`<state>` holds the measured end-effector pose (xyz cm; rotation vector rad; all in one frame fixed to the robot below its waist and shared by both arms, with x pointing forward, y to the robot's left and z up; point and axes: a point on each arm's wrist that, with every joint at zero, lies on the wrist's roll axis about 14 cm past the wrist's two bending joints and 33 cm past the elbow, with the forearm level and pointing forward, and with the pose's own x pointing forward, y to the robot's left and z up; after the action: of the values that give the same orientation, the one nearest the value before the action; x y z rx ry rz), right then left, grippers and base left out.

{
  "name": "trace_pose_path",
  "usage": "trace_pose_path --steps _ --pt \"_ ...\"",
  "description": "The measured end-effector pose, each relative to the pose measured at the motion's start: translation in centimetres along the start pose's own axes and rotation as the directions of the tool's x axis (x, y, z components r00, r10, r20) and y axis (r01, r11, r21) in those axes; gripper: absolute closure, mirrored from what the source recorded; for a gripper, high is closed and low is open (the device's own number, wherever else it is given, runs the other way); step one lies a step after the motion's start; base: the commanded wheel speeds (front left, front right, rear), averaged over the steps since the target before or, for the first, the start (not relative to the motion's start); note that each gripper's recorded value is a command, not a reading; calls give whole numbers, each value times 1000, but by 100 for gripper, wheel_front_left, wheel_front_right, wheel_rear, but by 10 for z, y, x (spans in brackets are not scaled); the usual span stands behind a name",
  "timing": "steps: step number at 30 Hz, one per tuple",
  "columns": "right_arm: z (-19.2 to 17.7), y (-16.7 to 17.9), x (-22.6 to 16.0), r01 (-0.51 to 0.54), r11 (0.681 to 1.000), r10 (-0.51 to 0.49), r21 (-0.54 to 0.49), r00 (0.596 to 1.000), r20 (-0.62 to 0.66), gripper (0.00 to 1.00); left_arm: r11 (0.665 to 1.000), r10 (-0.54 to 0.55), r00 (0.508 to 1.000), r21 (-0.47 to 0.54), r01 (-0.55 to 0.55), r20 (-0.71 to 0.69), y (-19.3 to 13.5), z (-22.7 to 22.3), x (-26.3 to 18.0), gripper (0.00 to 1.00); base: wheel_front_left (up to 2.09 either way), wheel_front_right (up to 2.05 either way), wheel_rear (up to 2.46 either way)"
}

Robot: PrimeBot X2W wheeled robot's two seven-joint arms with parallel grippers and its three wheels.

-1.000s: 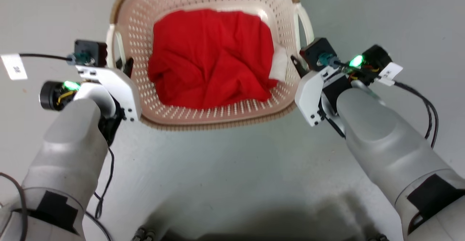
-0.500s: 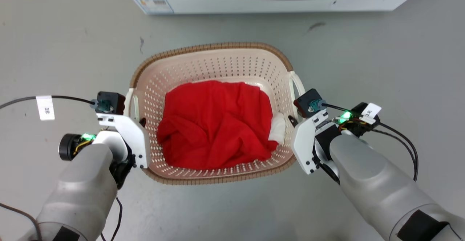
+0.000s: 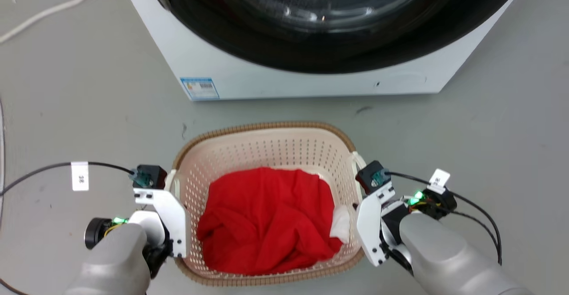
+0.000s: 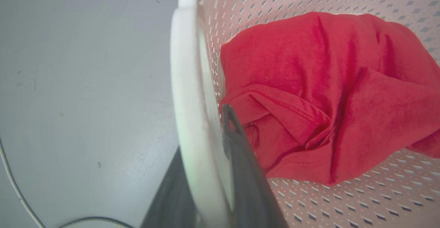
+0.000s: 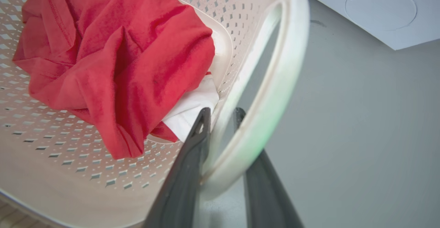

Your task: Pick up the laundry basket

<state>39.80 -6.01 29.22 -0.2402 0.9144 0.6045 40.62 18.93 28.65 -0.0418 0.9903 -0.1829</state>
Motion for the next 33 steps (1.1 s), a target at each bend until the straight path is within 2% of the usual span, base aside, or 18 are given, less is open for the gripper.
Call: trace_pose_path --steps 17,33 --pt "-28 16 -65 71 997 -72 31 997 14 100 998 -47 999 54 46 25 -35 -16 -56 100 0 0 0" --pt "-39 18 -84 91 995 -91 42 996 4 100 997 -64 998 43 63 7 -47 -33 -73 100 0 0 0"
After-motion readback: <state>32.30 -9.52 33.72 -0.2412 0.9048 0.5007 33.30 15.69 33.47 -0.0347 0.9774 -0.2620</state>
